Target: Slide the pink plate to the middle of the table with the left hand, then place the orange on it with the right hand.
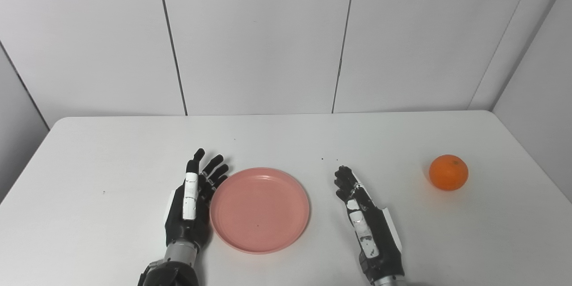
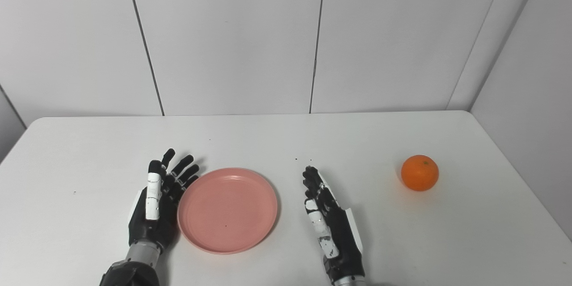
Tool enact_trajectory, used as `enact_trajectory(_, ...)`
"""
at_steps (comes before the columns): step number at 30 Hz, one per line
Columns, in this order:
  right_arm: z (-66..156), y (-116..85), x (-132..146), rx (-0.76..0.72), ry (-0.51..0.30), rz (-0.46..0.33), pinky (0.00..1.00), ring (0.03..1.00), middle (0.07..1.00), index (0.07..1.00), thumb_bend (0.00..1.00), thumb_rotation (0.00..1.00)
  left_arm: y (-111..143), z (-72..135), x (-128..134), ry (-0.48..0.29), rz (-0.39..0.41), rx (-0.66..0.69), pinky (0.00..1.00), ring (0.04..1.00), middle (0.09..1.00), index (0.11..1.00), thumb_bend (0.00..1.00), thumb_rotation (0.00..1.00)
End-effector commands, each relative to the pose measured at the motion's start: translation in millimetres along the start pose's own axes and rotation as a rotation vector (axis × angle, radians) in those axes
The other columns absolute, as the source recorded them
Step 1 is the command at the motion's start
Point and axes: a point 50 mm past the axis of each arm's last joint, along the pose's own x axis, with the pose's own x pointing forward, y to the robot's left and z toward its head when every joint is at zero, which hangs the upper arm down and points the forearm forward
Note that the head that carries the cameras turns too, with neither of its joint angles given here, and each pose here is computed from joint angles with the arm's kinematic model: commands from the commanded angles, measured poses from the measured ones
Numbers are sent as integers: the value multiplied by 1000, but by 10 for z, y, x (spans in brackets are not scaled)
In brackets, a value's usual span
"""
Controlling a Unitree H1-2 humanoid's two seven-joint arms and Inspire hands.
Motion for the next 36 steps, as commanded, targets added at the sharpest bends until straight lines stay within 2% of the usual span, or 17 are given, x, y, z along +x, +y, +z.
enact_trajectory(1,-336,31,-344,34,128,-26,949,931,916,904,855,864,-82,-7,53,2,-18,-2,860,838,846,944,906,820)
enact_trajectory(12,-354,9,-336,33,136,-29,963,940,921,907,861,863,-57,-27,79,2,-11,-1,851,834,840,943,908,821)
enact_trajectory(19,-313,-44,-368,7,92,-108,922,909,904,884,849,848,-39,-29,76,2,-8,-6,853,839,840,945,909,827)
enact_trajectory(23,-209,-81,-413,-23,61,-176,904,902,910,870,842,865,-25,-35,75,3,-7,-11,865,845,848,950,901,834)
enact_trajectory(27,-58,-132,-409,-51,22,-206,909,902,901,869,823,886,-21,-50,89,7,-6,-25,866,845,847,953,892,837)
enact_trajectory(31,72,-188,-378,-103,-10,-222,882,891,893,868,832,911,-17,-63,110,13,-3,-26,852,837,839,948,901,832)
enact_trajectory(36,275,-316,-253,-287,-72,-204,839,872,898,888,825,911,3,-58,115,9,-17,-30,868,849,851,956,891,835)
